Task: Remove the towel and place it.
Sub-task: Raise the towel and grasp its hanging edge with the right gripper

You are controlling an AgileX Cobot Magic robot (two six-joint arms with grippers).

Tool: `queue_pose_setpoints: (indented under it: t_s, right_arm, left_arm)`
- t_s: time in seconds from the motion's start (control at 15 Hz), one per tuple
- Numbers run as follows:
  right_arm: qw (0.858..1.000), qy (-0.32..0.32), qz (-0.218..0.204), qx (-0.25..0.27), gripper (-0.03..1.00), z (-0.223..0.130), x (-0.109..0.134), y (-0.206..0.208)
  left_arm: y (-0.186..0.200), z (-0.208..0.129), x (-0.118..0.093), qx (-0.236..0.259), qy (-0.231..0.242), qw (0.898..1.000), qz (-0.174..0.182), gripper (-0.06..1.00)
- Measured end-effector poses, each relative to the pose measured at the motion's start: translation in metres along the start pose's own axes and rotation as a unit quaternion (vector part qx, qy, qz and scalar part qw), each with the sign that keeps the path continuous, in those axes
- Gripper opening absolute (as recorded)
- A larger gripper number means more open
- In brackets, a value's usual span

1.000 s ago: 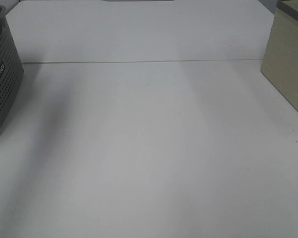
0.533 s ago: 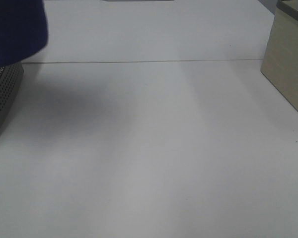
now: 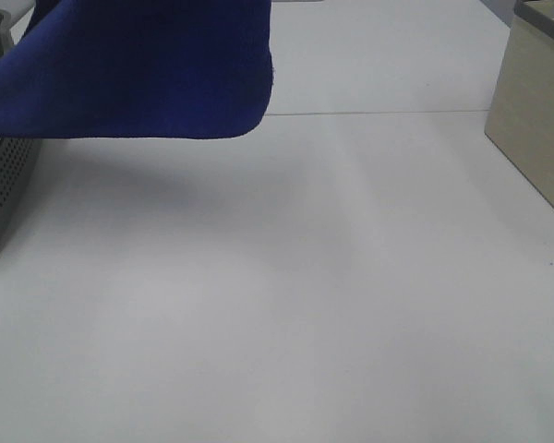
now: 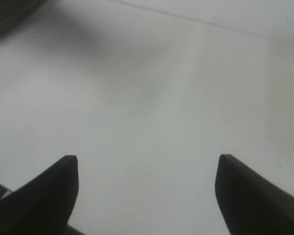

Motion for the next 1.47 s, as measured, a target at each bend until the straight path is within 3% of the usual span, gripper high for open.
queue_pose_setpoints:
  t_s: [0.27,0.47,0.67,0.73,1.0,1.27,1.47]
  right_arm:
    - [0.994,0.048,0.095,-0.031,0.76,0.035,0.011,-0.033]
    - [0.983,0.049,0.162,-0.068,0.76,0.059,0.016,-0.059]
    - [0.966,0.031,0.229,-0.113,0.76,0.079,0.012,-0.097]
    - [0.954,0.034,0.273,-0.120,0.76,0.080,0.010,-0.124]
    - [0.929,0.012,0.354,-0.106,0.76,0.086,0.004,-0.167]
    - [0.919,-0.009,0.382,-0.092,0.76,0.099,-0.012,-0.221]
    - [0.913,-0.006,0.399,-0.085,0.76,0.104,-0.005,-0.240]
  left_arm:
    - [-0.002,0.013,0.000,-0.016,-0.011,1.000,0.003,0.00]
    - [-0.001,0.019,0.001,-0.025,-0.014,1.000,0.005,0.00]
    - [-0.001,0.021,0.000,-0.028,-0.011,1.000,0.003,0.00]
    - [-0.005,0.024,-0.004,-0.033,-0.006,0.999,-0.003,0.00]
    - [-0.010,0.030,-0.008,-0.047,0.007,0.999,-0.012,0.00]
    - [-0.013,0.035,-0.013,-0.057,0.017,0.998,-0.020,0.00]
    - [-0.013,0.037,-0.013,-0.061,0.023,0.998,-0.021,0.00]
Point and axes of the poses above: a point on each arm's last joint axis where the gripper is mounted, y pointing back along that axis away from the gripper, x along the wrist's bending axis when the last joint is at zero, z = x × y, the point moved 7 cm from there along -y, pointing out along that axis toward the gripper, and after that the axes turned 3 degrees about -y, right-handed, at the moved point
